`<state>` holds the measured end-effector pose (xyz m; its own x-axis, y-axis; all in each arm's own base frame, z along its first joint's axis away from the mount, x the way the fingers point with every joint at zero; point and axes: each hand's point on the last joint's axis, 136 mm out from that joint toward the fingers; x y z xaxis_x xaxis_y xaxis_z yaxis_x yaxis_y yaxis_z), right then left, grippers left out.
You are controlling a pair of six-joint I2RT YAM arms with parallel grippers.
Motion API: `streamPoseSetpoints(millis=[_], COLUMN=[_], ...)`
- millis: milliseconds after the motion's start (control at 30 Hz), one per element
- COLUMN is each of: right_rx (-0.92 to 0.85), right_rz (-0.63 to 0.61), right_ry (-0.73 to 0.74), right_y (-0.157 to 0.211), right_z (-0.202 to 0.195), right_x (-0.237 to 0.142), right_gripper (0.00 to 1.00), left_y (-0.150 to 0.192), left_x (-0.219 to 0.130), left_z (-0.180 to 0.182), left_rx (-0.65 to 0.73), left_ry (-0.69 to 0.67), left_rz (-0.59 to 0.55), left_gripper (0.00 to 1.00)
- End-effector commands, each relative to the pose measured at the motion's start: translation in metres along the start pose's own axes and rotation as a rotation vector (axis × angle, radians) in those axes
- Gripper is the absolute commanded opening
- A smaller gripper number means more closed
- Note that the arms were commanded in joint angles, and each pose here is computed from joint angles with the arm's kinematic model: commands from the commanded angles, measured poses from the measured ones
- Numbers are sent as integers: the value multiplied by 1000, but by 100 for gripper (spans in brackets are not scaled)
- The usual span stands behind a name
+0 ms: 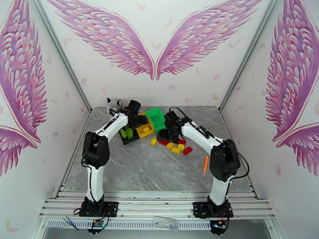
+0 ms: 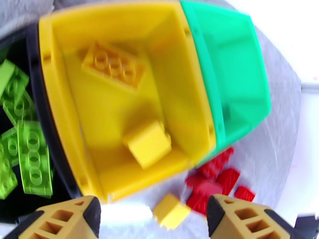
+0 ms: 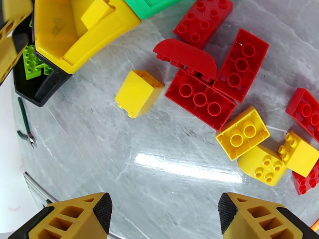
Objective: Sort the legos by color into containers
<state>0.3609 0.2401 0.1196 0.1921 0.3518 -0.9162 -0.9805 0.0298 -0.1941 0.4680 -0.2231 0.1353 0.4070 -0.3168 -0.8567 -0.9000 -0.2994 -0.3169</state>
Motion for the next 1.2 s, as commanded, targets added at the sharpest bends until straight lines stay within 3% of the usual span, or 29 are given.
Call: streamPoseSetpoints(millis=[0,300,567,1167], right_rx=[30,77,114,101], right_rz=[2,34,21,29], right_ry=[-25,-24,-5,-3], right_y=[7,40,69,75], right_z=[0,-23,-47,-45], right_x=[-4,-5,-27,-46], right_gripper=[76,79,82,82], left_y=[16,87,122,116], left_x=[-26,12,52,98], left_z=[-15,-18,-4,-19], left_rx=[89,343,477,519], left_ry=[18,-78,-161,-204], left_rz=[-24,121,218,235], left_gripper=[75,78,78,70])
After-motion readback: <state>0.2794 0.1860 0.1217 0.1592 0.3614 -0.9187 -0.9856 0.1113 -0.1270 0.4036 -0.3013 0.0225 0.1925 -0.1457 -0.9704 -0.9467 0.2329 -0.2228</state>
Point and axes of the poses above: each hand's point on the last joint's axis, 136 mm out from that joint toward the fingers, its own x axis out along the fingers, its own z axis along the line the jaws close on, y = z × x
